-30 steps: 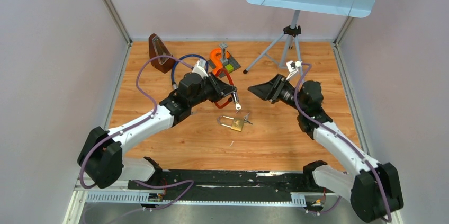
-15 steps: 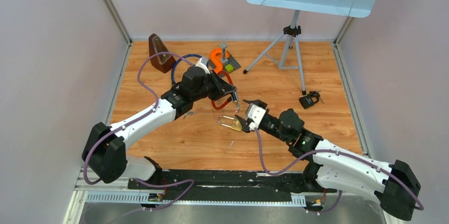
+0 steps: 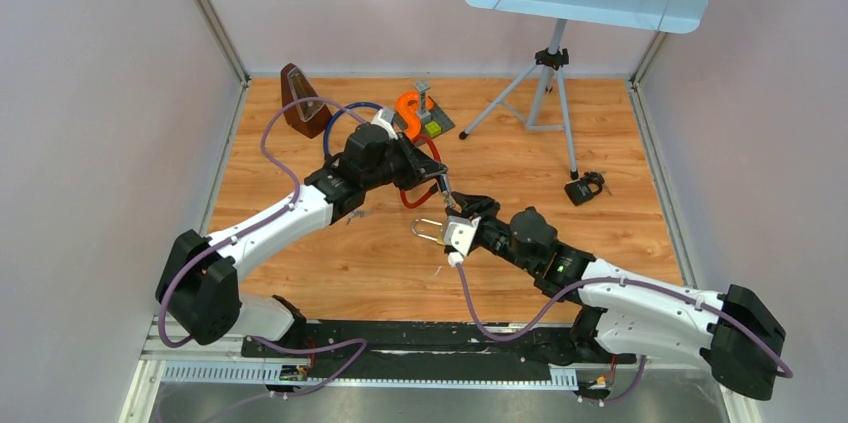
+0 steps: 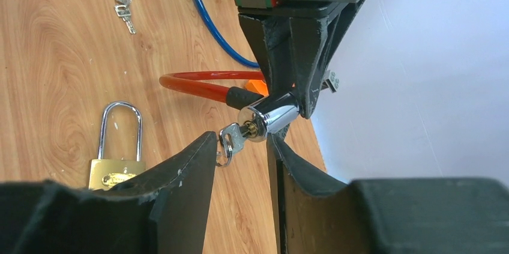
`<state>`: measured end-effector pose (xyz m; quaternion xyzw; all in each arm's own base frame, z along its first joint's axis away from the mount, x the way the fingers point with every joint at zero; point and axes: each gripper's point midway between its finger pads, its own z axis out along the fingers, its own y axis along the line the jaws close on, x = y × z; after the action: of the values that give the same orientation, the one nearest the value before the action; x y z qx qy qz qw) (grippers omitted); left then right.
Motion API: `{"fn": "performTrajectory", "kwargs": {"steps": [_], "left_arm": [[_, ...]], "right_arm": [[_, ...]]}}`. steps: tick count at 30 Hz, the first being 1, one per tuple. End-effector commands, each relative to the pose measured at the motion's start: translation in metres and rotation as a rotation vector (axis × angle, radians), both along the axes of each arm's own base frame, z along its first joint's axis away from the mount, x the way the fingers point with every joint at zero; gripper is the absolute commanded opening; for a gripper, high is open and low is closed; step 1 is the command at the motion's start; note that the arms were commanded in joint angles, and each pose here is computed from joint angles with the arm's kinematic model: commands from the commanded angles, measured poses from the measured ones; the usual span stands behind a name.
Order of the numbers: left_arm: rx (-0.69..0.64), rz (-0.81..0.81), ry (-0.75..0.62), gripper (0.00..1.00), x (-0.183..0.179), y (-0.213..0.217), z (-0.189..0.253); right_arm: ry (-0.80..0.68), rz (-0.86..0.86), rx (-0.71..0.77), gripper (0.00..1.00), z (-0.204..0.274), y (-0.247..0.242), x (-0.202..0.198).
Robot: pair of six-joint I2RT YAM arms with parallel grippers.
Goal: Unlock with the key
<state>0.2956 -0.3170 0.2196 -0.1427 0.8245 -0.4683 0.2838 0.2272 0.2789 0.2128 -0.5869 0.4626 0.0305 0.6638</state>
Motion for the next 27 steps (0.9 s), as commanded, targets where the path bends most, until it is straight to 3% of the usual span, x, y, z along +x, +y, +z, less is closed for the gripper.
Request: {"fn": "performTrajectory", "kwargs": {"steps": [1,8,14,19,26,27], "left_arm": [[-0.081,-0.003,-0.115,0.0,0.009,-0.006,0.049],[-0.085,-0.002,-0.118,0.0,0.009,-0.005,0.051],[-0.1,0.002,-0.124,0.0,0.007,-0.004,0.053],[-0.139,0.012,-0.146,0.0,0.006,-0.003,0.059],[-0.196,0.018,-0.16,0.0,0.002,-0.002,0.06],[-0.194,0.026,-0.159,0.0,0.003,-0.001,0.059]], "right_arm": [[-0.059,0.011,0.016,0.39,0.024,0.008,0.002],[-0.051,-0.008,-0.027,0.35,0.013,0.011,0.007],[-0.009,-0.062,0.034,0.13,0.016,0.01,0.014],[0.12,-0.14,0.223,0.0,0.026,0.009,0.018],[0.339,-0.172,0.45,0.01,0.025,0.016,0.014],[0.367,-0.174,0.477,0.06,0.025,0.016,0.013]]}}
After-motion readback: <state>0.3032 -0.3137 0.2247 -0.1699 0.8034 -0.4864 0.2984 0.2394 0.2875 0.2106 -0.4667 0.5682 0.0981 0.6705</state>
